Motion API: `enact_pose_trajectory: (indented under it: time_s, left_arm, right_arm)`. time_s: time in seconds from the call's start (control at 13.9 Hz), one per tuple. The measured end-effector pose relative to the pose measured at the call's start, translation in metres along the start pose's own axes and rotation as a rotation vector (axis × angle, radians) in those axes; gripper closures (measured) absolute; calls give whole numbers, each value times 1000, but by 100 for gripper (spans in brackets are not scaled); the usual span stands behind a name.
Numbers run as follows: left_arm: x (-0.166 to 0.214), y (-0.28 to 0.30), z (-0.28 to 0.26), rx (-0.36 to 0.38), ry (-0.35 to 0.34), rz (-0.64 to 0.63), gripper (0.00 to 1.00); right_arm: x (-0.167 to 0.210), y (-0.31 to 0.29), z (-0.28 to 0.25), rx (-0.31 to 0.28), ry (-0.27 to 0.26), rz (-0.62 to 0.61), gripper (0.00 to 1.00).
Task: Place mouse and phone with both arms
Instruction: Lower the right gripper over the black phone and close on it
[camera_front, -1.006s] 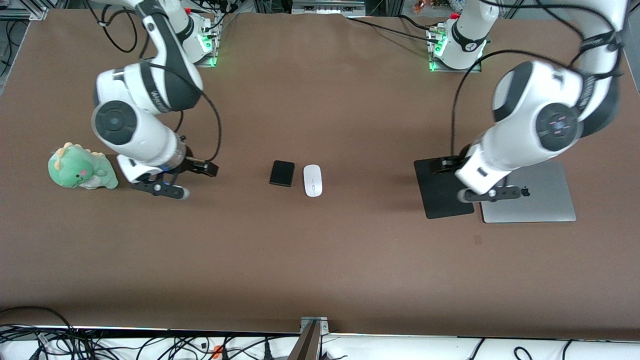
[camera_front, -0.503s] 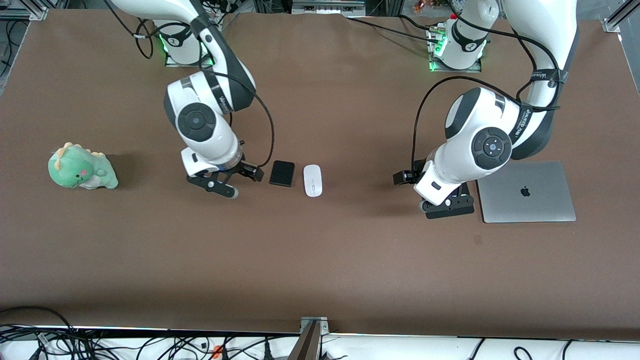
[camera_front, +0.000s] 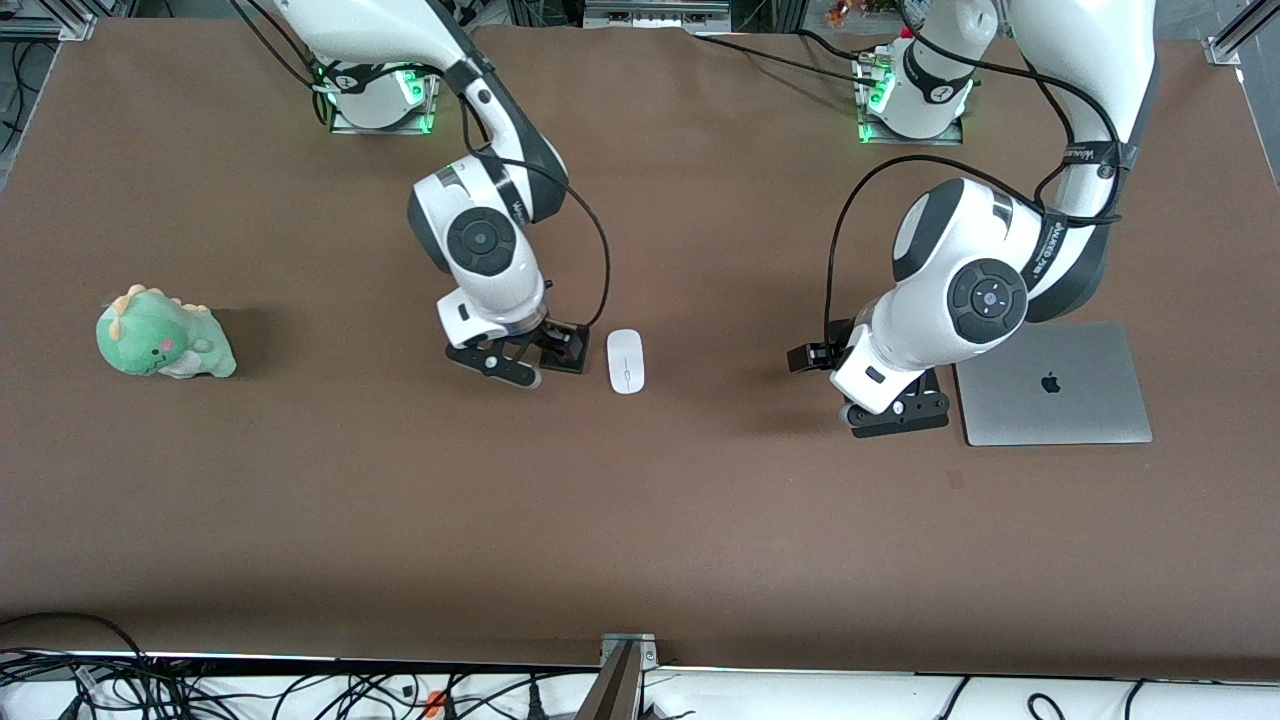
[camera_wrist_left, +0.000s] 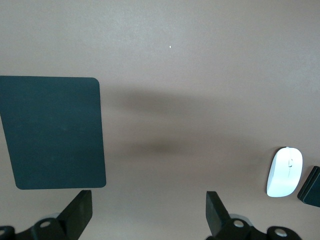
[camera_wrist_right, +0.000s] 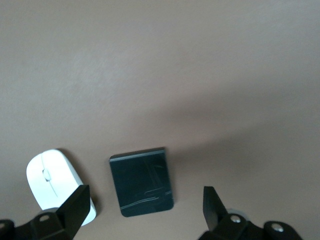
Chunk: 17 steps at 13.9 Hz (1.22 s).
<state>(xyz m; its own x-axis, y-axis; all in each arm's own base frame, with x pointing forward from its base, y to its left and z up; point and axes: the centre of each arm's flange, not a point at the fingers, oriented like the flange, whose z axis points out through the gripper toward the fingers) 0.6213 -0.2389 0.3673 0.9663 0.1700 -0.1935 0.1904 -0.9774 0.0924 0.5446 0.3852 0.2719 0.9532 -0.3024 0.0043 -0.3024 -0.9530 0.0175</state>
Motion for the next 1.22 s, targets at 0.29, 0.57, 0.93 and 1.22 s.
enact_pose_trajectory:
  time_s: [0.29,0.57,0.93,1.22]
  left_arm:
    - [-2,4,1,1,-1,-5,0]
    - [-4,7,3,3,-4,-1,0]
    - [-4,9,5,3,-5,2,0]
    - [-7,14,7,5,-7,10,0]
  right_arm:
    - [-33,-15,42,19,27,-74,0]
    - [-40,-5,76,-5,50,-140,0]
    - [-42,1,92,27,78,-160,0]
    - [-42,1,99,31,82,-162,0]
